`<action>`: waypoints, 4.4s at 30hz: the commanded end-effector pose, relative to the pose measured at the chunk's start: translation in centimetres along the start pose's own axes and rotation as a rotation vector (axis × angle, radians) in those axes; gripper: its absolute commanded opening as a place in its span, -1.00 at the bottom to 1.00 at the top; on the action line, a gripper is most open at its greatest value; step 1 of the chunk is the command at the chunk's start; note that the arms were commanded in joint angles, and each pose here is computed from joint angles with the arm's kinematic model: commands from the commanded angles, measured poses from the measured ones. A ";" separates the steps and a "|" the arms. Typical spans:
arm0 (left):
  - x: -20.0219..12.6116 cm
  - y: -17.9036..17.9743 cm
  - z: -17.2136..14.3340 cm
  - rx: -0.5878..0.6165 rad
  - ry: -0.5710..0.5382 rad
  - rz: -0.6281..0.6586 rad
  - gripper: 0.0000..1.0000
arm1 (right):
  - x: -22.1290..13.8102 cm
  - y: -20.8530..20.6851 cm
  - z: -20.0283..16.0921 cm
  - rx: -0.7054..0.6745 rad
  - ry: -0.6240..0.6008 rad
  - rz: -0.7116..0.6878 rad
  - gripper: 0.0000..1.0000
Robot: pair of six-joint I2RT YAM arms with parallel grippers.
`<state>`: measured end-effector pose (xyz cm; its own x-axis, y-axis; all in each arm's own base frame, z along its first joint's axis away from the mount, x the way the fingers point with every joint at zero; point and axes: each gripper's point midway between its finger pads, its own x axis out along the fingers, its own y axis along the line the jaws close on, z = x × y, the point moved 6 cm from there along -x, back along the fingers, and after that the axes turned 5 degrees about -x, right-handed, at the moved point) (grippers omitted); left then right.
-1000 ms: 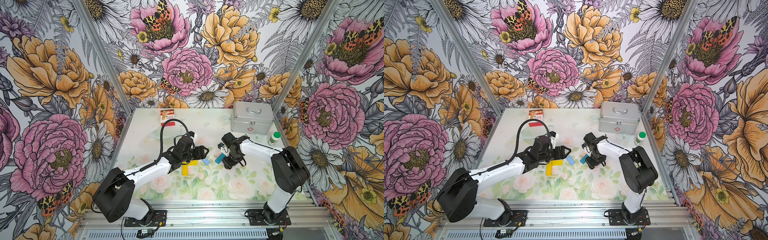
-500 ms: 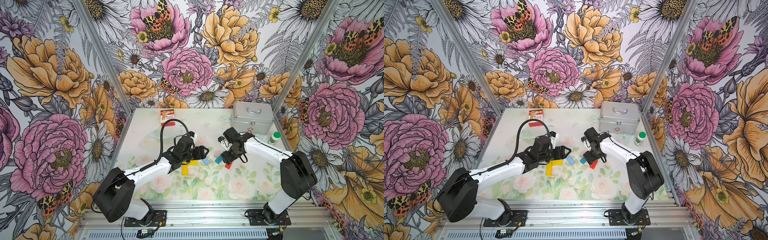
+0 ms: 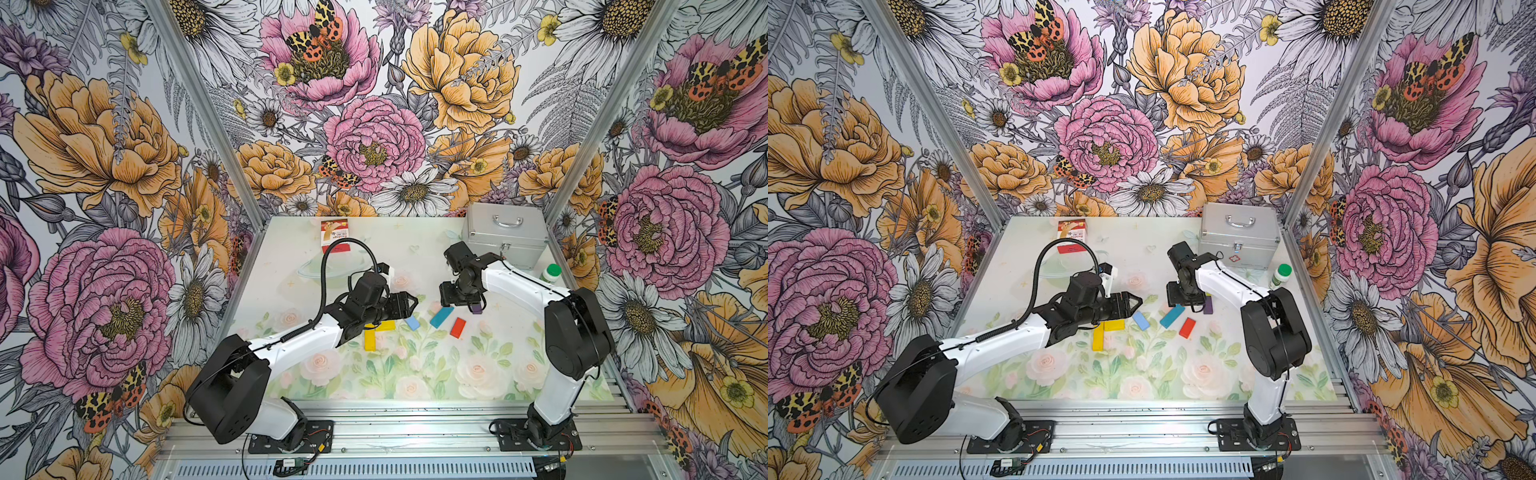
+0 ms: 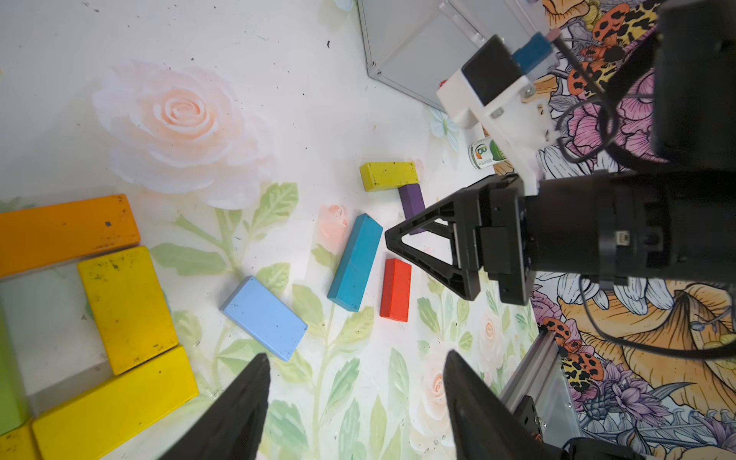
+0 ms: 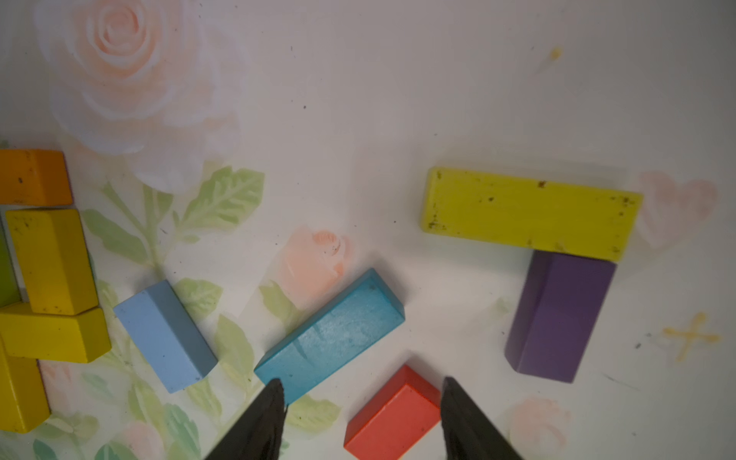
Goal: Assemble the letter p with building blocks
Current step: Move the building block to the center of the board, then assemble the building block at the center of the board.
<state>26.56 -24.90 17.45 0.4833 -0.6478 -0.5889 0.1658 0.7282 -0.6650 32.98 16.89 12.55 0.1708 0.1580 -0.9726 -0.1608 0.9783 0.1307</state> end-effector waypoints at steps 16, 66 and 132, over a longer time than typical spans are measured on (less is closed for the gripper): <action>-1.5 0.9 0.9 -0.004 -0.040 -0.025 0.38 | 3.5 1.4 -0.3 0.188 0.068 -0.036 0.28; 9.1 -5.7 -5.9 0.099 0.280 -0.072 -1.00 | -0.8 -5.6 -10.3 0.338 -0.020 0.018 -0.96; 19.1 -2.9 -1.7 -0.019 0.365 0.075 -1.00 | 5.9 -6.5 0.1 0.249 0.062 0.133 -1.00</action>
<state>33.58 -39.44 6.69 0.1616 -0.6024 -0.7817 0.1172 0.7982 -0.5909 35.62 11.63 7.52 0.1512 0.3081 -0.9393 0.0700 0.9445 0.3211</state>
